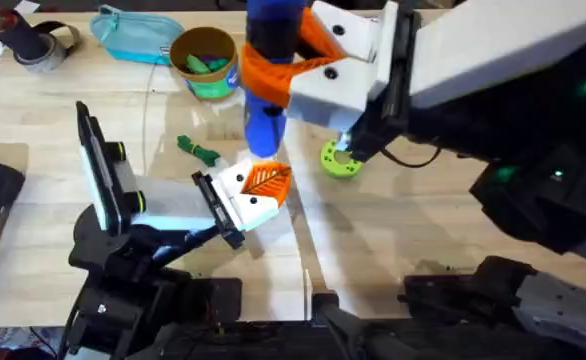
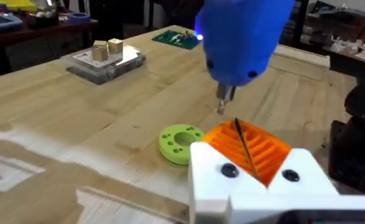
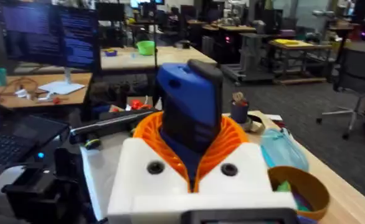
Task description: Pick up the gripper from the table and insert it into the empty holder that is missing its gripper. Then pick up a screw, insert it into the mounting hole, and use the screwdriver to tighten it. Finally, clean up the table by picking up the vegetable and placing it into the bucket.
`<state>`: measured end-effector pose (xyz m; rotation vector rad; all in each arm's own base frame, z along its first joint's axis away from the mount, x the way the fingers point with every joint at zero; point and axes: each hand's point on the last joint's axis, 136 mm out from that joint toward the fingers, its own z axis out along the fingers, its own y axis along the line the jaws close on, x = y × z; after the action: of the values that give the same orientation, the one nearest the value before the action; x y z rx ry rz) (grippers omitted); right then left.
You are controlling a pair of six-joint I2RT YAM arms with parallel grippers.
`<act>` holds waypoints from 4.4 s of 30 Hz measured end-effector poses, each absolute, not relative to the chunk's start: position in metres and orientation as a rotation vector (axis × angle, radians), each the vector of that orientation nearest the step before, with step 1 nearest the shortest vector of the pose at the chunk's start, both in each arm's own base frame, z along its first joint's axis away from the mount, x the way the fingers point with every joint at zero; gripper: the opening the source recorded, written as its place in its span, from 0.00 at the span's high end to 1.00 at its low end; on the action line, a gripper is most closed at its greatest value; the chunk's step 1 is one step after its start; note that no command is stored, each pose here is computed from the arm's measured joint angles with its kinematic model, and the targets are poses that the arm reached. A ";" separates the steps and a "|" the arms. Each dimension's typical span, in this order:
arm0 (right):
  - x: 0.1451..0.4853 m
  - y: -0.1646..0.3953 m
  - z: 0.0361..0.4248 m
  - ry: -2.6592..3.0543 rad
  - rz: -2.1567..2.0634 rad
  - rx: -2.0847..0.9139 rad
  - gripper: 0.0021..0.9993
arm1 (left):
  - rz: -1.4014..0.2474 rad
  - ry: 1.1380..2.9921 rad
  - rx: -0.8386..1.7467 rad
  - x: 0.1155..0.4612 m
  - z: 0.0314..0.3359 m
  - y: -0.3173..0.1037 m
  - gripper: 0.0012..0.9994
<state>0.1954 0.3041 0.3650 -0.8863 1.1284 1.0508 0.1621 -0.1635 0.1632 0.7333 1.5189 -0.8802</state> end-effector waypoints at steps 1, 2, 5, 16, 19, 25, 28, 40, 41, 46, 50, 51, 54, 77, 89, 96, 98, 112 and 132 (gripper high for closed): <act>0.193 0.306 0.365 1.122 1.060 -0.891 0.98 | -0.881 1.519 0.733 0.162 0.163 -0.164 0.99; 0.191 0.309 0.365 1.118 1.069 -0.894 0.98 | -0.881 1.519 0.733 0.162 0.163 -0.164 0.99; 0.191 0.314 0.362 1.123 1.087 -0.895 0.98 | -0.880 1.519 0.733 0.162 0.163 -0.164 0.99; 0.198 0.321 0.361 1.153 1.181 -0.832 0.98 | -0.880 1.519 0.733 0.162 0.163 -0.164 0.99; 0.198 0.321 0.361 1.158 1.195 -0.823 0.98 | -0.881 1.519 0.733 0.162 0.163 -0.164 0.99; 0.197 0.321 0.361 1.170 1.214 -0.813 0.98 | -0.880 1.519 0.733 0.162 0.163 -0.164 0.99; 0.194 0.324 0.360 1.171 1.224 -0.821 0.98 | -0.880 1.519 0.734 0.162 0.163 -0.164 0.99; 0.194 0.331 0.351 1.192 1.232 -0.838 0.98 | -0.880 1.519 0.733 0.162 0.163 -0.164 0.99; 0.194 0.331 0.351 1.192 1.231 -0.838 0.98 | -0.880 1.519 0.733 0.162 0.163 -0.164 0.99; 0.194 0.331 0.351 1.189 1.228 -0.839 0.98 | -0.881 1.519 0.733 0.162 0.163 -0.164 0.99; 0.194 0.331 0.351 1.189 1.228 -0.839 0.98 | -0.881 1.519 0.733 0.162 0.163 -0.164 0.99; 0.194 0.331 0.351 1.189 1.228 -0.839 0.98 | -0.881 1.519 0.733 0.162 0.163 -0.164 0.99; 0.194 0.331 0.351 1.189 1.228 -0.840 0.98 | -0.880 1.519 0.733 0.162 0.163 -0.164 0.99; 0.194 0.333 0.351 1.161 1.208 -0.857 0.98 | -0.880 1.519 0.733 0.162 0.163 -0.164 0.99; 0.194 0.336 0.348 1.169 1.211 -0.860 0.98 | -0.880 1.521 0.731 0.162 0.163 -0.163 0.99; 0.194 0.336 0.347 1.171 1.211 -0.861 0.98 | -0.880 1.521 0.731 0.162 0.163 -0.163 0.99; 0.194 0.336 0.347 1.172 1.212 -0.861 0.98 | -0.880 1.521 0.731 0.162 0.163 -0.163 0.99; 0.174 0.331 0.376 0.959 1.245 -0.899 0.98 | -0.879 1.520 0.731 0.162 0.163 -0.163 0.99; 0.308 0.253 0.301 1.223 0.538 -0.922 0.98 | -0.879 1.520 0.731 0.162 0.163 -0.163 0.99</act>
<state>0.3079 0.2528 0.3007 -0.9219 1.2234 0.5378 0.1624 -0.1634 0.1631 0.7313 1.5202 -0.8790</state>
